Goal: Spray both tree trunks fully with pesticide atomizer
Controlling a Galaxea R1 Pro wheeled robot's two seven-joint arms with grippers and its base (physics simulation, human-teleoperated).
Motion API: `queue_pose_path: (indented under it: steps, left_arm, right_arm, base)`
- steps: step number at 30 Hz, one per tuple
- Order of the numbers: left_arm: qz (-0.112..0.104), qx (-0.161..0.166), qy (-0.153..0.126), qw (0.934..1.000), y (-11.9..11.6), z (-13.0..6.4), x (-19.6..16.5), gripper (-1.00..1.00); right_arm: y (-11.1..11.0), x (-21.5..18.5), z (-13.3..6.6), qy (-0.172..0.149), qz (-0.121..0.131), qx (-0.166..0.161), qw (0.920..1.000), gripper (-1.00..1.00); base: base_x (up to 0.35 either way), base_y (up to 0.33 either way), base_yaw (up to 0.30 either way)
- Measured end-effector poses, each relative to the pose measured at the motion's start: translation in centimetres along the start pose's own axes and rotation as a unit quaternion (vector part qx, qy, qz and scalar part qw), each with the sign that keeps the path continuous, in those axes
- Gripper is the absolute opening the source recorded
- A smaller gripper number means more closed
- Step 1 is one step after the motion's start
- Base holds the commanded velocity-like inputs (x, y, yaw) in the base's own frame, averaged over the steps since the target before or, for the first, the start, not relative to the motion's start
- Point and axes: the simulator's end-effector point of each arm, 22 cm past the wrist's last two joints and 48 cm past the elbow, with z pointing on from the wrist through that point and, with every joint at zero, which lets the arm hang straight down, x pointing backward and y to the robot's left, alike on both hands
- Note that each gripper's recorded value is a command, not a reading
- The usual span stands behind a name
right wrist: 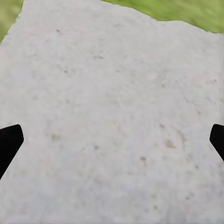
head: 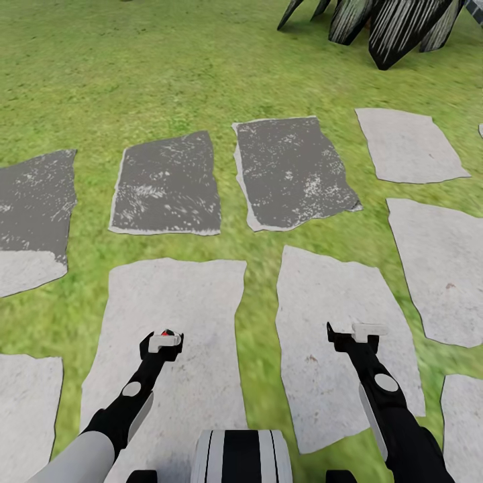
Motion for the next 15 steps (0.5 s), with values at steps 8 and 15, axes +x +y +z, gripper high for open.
queue_pose_path:
  steps: [8,15]
  left_arm:
    - [0.000,0.000,0.000,1.0000,0.01,-0.01,-0.10,1.00]
    - [0.000,0.001,-0.002,1.0000,-0.04,-0.04,-0.31,1.00]
  right_arm:
    - [0.00,-0.12,-0.03,-0.001,0.000,0.000,1.0000,1.00]
    - [-0.02,-0.32,-0.09,-0.003,0.001,0.000,1.0000,1.00]
  base:
    - [0.000,0.000,-0.018]
    - [0.000,0.000,-0.020]
